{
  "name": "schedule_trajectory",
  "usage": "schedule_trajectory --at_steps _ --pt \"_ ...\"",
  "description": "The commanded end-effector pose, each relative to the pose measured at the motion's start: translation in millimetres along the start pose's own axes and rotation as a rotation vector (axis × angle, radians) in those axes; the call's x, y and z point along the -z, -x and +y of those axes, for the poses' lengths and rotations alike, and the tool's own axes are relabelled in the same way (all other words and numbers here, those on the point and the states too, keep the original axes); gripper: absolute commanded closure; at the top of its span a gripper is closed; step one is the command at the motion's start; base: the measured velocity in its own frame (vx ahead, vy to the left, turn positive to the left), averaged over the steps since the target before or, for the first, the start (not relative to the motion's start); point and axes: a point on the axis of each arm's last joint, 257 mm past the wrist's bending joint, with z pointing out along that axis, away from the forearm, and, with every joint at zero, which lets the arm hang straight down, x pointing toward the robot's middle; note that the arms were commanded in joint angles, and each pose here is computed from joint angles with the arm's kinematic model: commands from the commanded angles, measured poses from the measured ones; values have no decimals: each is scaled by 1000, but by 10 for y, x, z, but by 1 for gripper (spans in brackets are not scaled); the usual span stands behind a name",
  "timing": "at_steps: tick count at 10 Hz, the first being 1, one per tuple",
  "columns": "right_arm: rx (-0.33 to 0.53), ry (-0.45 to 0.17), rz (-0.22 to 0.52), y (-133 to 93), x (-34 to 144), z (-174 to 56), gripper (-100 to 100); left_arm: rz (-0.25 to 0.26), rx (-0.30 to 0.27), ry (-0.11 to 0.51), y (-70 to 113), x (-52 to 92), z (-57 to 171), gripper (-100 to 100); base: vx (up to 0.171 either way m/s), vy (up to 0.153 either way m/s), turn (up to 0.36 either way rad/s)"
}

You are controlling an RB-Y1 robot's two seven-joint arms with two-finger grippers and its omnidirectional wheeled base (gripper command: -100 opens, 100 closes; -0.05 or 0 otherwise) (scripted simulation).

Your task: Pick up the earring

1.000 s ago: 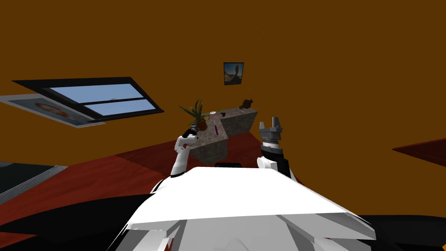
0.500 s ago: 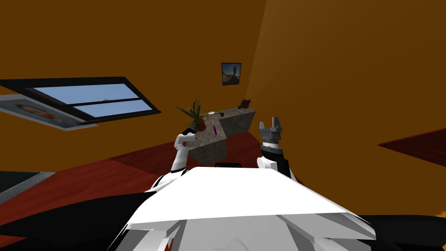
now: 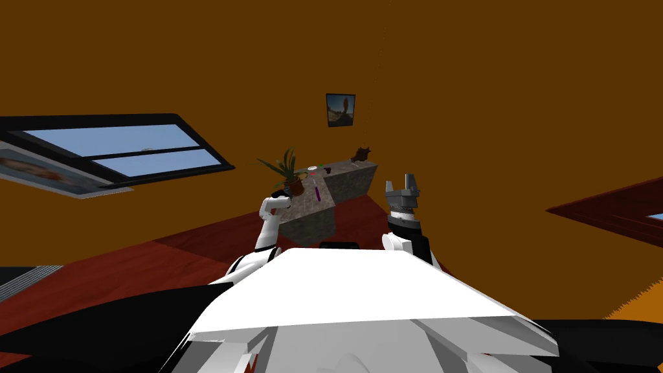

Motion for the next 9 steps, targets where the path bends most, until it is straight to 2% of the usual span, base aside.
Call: schedule_trajectory --at_steps 1,2,3,4,5,6,7,8,9 --pt "0 0 0 0 0 0 0 -37 29 44 144 -79 0 -100 -2 -12 -91" --pt "0 0 0 0 0 0 0 -50 30 95 189 -106 173 -100 1 -10 -68" --pt "0 0 0 0 0 0 0 -78 59 110 299 -140 91 -100 3 -21 -109" --pt "0 0 0 0 0 0 0 -95 61 169 355 -172 310 -100 5 -16 -68" --pt "0 0 0 0 0 0 0 -99 61 185 364 -164 348 -100 2 -4 13" --pt "0 0 0 0 0 0 0 -131 93 214 481 -186 320 -100 1 -11 -85" --pt "0 0 0 0 0 0 0 -146 95 269 527 -194 514 -100 2 -8 -65" --pt "0 0 0 0 0 0 0 -174 126 282 626 -207 435 -100 5 -12 -101" --pt "0 0 0 0 0 0 0 -189 128 338 668 -201 628 -100 5 -8 -47"
